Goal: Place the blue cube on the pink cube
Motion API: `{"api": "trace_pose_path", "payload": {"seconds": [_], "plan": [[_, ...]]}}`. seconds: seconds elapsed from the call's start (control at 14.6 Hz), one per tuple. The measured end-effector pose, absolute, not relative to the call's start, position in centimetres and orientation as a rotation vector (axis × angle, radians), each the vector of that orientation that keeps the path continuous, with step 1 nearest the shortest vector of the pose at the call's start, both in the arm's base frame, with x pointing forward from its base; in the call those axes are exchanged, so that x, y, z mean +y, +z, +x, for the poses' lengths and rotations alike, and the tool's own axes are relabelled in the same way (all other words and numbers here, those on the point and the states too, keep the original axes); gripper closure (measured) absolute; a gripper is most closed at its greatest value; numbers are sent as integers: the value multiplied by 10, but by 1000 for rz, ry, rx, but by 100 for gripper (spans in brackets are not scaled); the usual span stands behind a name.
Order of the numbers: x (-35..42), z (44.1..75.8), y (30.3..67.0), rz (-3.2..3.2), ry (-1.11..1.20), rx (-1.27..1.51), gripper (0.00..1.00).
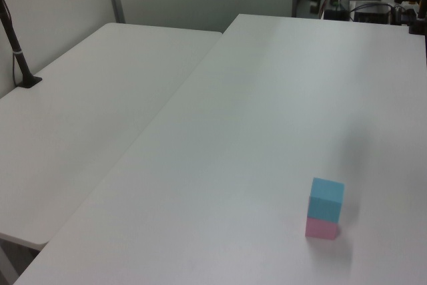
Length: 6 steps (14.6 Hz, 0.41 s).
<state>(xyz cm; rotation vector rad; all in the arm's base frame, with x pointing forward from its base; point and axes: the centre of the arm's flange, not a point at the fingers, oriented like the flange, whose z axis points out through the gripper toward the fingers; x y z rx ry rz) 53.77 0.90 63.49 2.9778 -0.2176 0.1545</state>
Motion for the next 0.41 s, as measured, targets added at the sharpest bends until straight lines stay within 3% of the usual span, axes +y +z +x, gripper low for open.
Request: {"api": "trace_pose_path", "payload": {"seconds": [0.41], "plan": [[-51,529,644,2984,110,-65,0]]}}
